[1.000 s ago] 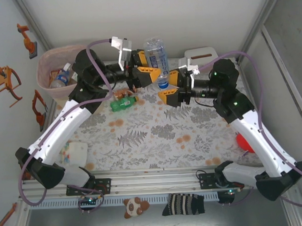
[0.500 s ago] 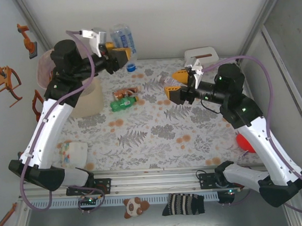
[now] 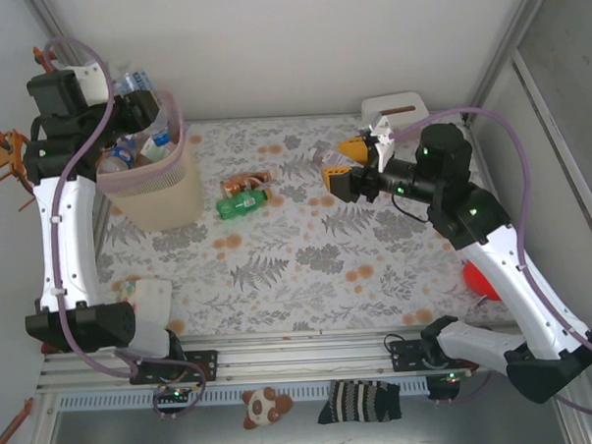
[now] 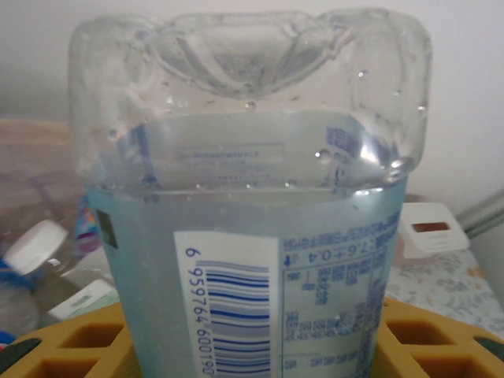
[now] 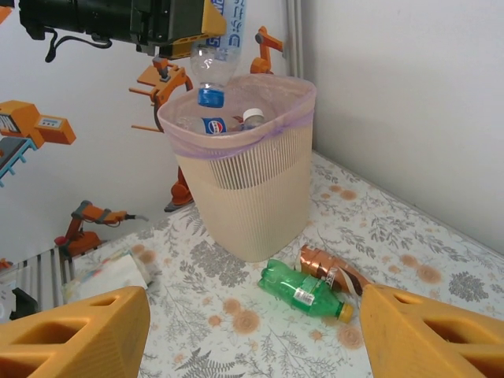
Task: Put the plastic bottles in the bin
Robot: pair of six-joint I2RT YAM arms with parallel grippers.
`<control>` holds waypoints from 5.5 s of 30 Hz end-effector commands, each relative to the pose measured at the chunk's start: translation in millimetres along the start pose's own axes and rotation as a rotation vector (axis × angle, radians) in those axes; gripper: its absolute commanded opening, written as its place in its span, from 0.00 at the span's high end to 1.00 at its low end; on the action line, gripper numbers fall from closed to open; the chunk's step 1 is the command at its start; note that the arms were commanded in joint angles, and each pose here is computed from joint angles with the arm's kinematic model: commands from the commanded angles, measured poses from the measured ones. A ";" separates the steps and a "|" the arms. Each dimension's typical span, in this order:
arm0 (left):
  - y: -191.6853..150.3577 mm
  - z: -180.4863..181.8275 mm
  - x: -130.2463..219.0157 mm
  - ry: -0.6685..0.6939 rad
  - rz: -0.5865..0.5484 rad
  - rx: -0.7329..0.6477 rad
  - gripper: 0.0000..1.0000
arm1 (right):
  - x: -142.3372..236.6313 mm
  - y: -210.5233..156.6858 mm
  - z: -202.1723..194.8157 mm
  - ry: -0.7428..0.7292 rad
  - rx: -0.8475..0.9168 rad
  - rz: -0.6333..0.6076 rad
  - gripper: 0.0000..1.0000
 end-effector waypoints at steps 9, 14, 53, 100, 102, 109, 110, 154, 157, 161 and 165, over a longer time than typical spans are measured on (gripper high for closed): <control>-7.6 41.8 -48.2 0.193 0.204 0.005 0.48 | 6.6 11.1 4.1 -0.009 0.026 -0.022 0.30; -20.6 51.9 -74.7 0.191 0.337 0.044 0.48 | 10.6 11.7 6.3 -0.010 0.030 -0.024 0.30; -55.2 45.1 -109.7 0.143 0.540 0.020 0.72 | 12.4 10.4 6.7 -0.019 0.036 -0.013 0.30; -49.6 -20.0 24.7 -0.331 0.010 0.146 0.49 | -151.1 -229.9 -265.6 -0.272 0.097 0.910 0.13; -51.9 -22.7 25.3 -0.343 0.016 0.151 0.49 | -153.9 -238.2 -273.1 -0.272 0.097 0.922 0.12; -59.0 -34.1 22.5 -0.377 0.047 0.146 0.49 | -162.9 -267.9 -290.3 -0.242 0.075 0.948 0.11; -60.1 -35.2 21.7 -0.382 0.052 0.145 0.49 | -163.9 -271.2 -292.0 -0.239 0.075 0.952 0.11; -75.3 -107.4 0.6 -0.777 -0.072 -0.032 0.38 | -85.6 -132.7 -174.6 -0.169 -0.176 0.420 0.44; -76.8 -120.5 4.4 -0.850 -0.097 -0.077 0.33 | -74.5 -108.9 -156.9 -0.135 -0.178 0.328 0.44; -79.4 -139.1 11.3 -0.961 -0.129 -0.145 0.28 | -60.4 -78.1 -131.7 -0.072 -0.166 0.193 0.45; -84.3 -156.4 22.2 -1.052 -0.210 -0.224 0.19 | -48.1 -48.1 -103.0 -0.003 -0.118 0.096 0.45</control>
Point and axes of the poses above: each hand's point on the last joint's axis, 136 mm out from that joint toward the fingers, its own x axis back along the fingers, its own z axis along the line the jaws close on, y = z × x, the point moved 9 cm from there along x, back along the fingers, and after that the axes turned 4 degrees about x, right-handed, at the moved point
